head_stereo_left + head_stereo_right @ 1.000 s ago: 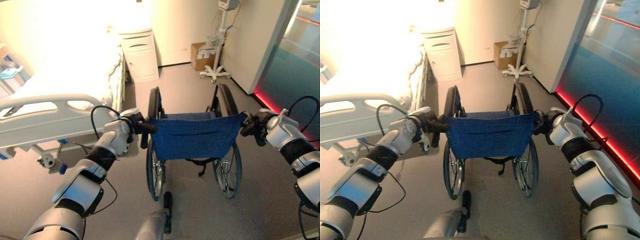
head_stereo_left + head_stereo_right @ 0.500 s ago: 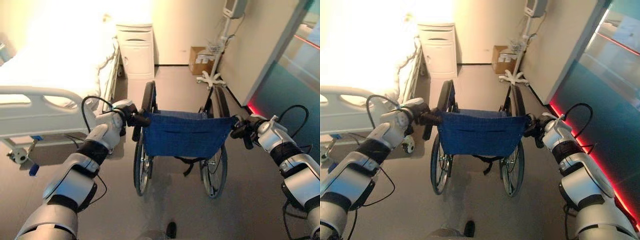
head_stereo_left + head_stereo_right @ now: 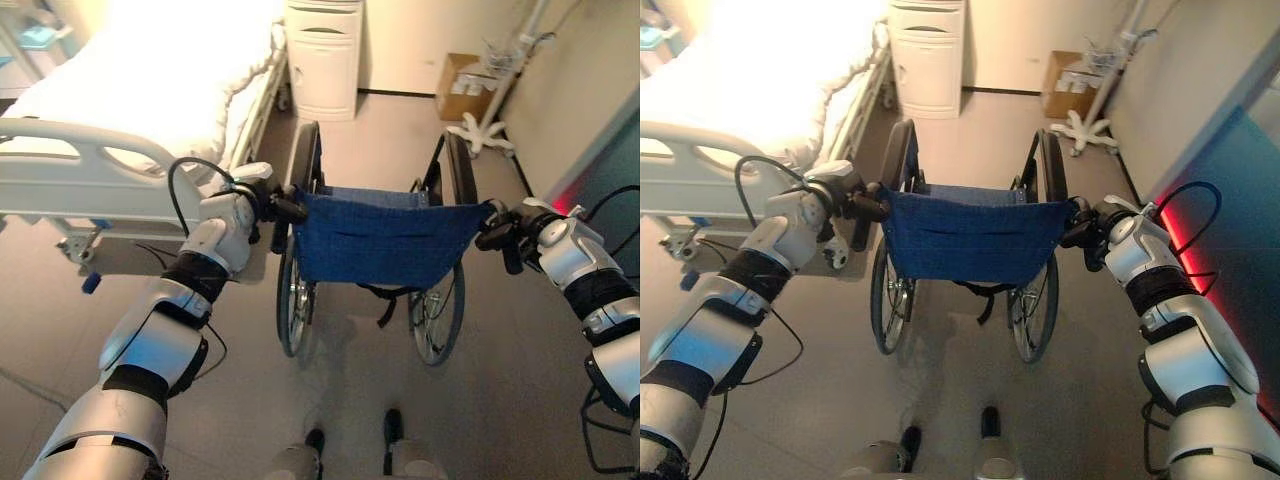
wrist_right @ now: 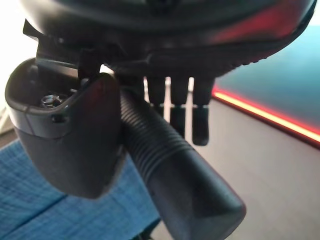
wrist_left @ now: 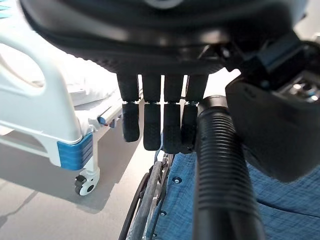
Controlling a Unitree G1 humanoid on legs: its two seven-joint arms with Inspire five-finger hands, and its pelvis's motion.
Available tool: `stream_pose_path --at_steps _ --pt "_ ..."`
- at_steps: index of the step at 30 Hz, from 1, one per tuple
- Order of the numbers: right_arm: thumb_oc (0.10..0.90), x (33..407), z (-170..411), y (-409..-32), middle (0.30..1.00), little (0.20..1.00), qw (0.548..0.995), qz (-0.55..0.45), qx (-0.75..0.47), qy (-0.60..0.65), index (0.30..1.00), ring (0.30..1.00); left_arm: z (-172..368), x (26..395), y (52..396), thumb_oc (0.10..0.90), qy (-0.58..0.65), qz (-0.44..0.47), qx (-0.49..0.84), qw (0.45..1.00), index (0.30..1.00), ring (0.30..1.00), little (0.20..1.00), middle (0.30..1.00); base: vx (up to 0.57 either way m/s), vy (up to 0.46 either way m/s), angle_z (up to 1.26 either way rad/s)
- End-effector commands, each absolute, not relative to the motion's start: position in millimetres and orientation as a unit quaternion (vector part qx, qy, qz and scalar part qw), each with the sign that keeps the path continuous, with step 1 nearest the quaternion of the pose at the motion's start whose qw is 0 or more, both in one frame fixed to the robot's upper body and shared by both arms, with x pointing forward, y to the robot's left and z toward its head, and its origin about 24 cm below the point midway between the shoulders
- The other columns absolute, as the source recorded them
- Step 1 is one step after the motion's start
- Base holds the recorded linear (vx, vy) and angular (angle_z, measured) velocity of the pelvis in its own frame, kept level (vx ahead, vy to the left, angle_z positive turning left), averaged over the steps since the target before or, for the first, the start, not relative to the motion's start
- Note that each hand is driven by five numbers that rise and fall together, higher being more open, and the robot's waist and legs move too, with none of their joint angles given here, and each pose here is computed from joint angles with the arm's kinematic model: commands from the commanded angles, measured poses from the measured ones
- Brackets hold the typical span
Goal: Push the wheelchair next to the bed
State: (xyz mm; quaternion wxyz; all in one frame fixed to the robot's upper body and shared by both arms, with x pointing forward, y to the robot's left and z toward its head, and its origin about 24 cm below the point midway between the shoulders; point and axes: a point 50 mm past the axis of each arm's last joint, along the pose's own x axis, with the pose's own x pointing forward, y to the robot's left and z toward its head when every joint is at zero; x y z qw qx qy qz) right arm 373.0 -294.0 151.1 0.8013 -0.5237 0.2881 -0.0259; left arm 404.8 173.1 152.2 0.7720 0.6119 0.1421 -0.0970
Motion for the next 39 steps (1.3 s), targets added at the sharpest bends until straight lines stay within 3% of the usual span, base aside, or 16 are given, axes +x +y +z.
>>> stream_pose_path --at_steps 1,11,21,35,39 --pt "0.4 398.2 188.5 -197.8 0.3 0.3 0.793 0.129 -0.582 0.123 0.3 0.3 74.4 373.2 192.0 0.4 0.209 -0.164 0.634 0.726 0.3 0.3 0.3 0.3 0.27 -0.262 0.5" --pt "0.4 391.7 173.8 -211.6 0.3 0.3 0.803 0.115 -0.562 0.163 0.3 0.3 87.1 378.9 191.6 0.4 0.185 -0.113 0.601 0.77 0.3 0.3 0.3 0.3 0.24 -0.182 0.35" --pt "0.4 385.5 131.1 -214.5 0.3 0.3 0.83 0.096 -0.501 0.224 0.3 0.3 72.7 372.8 190.1 0.4 0.193 -0.128 0.601 0.765 0.3 0.3 0.3 0.3 0.39 -0.149 0.1" --pt "0.4 385.6 119.6 -190.1 0.3 0.3 0.838 0.149 -0.495 0.174 0.3 0.3 67.9 362.9 237.8 0.4 0.277 -0.096 0.591 0.752 0.3 0.3 0.3 0.3 0.45 0.183 -0.55" --pt "0.4 387.1 119.0 -182.4 0.3 0.3 0.84 0.148 -0.5 0.148 0.3 0.3 67.8 365.2 236.2 0.4 0.271 -0.091 0.596 0.75 0.3 0.3 0.3 0.3 0.26 0.137 -0.18"
